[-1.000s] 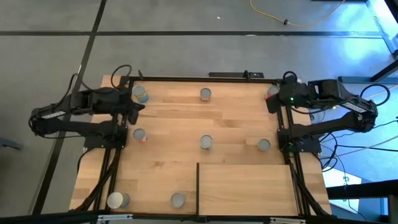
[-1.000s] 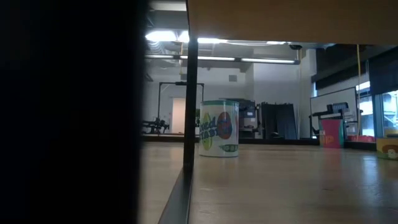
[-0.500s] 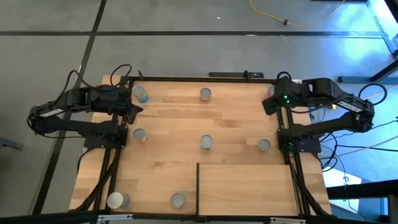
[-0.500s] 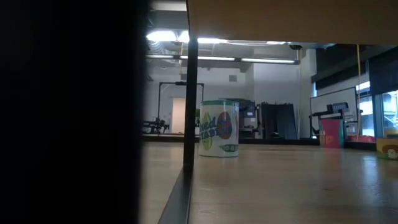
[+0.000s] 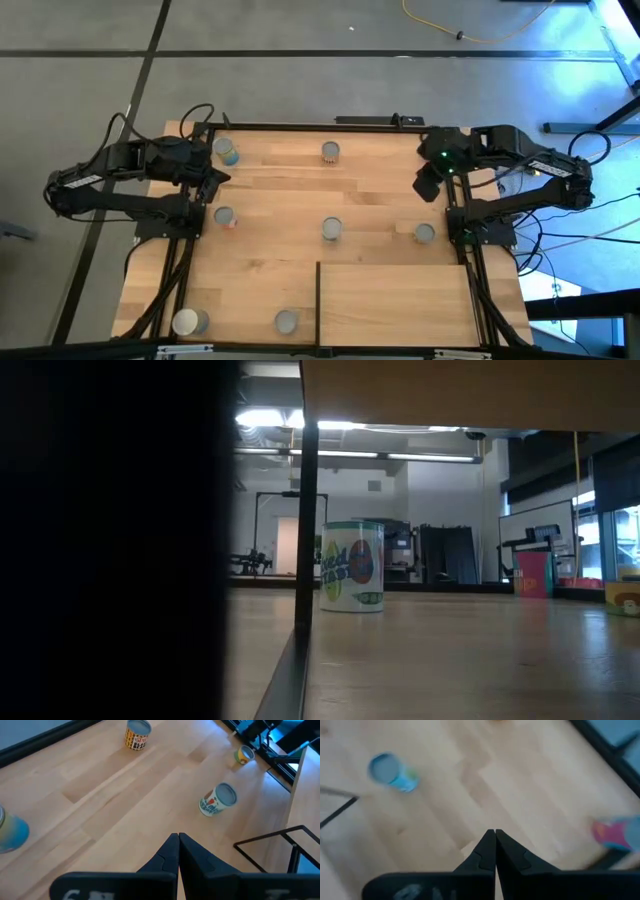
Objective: Pick and place cans onto a shelf
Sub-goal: Put the pink canned chicken soup on the shelf
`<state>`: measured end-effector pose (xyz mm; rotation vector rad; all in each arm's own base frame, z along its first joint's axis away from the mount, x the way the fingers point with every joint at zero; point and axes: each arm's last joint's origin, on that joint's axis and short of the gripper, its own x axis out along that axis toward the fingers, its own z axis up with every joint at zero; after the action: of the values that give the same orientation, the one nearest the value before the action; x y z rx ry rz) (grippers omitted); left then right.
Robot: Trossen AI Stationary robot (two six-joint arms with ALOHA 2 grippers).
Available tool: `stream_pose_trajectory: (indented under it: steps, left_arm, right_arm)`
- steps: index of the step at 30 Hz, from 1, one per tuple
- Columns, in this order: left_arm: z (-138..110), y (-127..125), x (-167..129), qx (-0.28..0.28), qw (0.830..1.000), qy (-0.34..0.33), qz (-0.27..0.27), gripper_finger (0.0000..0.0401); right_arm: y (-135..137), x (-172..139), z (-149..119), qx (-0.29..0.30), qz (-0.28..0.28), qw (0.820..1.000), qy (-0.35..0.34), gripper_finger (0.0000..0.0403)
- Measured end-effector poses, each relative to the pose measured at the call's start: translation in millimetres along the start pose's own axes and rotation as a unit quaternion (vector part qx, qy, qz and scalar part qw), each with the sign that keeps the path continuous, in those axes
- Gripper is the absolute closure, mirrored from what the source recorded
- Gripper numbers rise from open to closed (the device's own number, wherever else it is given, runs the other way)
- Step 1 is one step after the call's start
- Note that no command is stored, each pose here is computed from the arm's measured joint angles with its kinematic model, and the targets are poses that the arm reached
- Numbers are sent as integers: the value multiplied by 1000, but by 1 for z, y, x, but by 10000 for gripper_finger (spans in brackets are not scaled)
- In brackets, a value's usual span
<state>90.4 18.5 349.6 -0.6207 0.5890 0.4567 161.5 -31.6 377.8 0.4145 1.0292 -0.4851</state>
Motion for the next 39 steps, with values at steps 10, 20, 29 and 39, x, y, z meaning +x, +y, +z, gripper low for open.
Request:
stream_pose_trajectory:
  steps: [10, 20, 29, 39]
  left_arm:
    - [0, 0, 0, 1, 1000, 0, 0, 401]
    - [0, 0, 0, 1, 1000, 0, 0, 401]
    - [0, 0, 0, -15, 1000, -2, 3, 401]
    - [0, 0, 0, -15, 1000, -2, 4, 401]
  right_arm:
    - [8, 13, 11, -49, 21, 999, 6, 368]
    - [8, 13, 12, 37, 12, 999, 4, 319]
    - [10, 15, 16, 57, 18, 998, -9, 317]
    - [-10, 26, 17, 206, -78, 975, 30, 320]
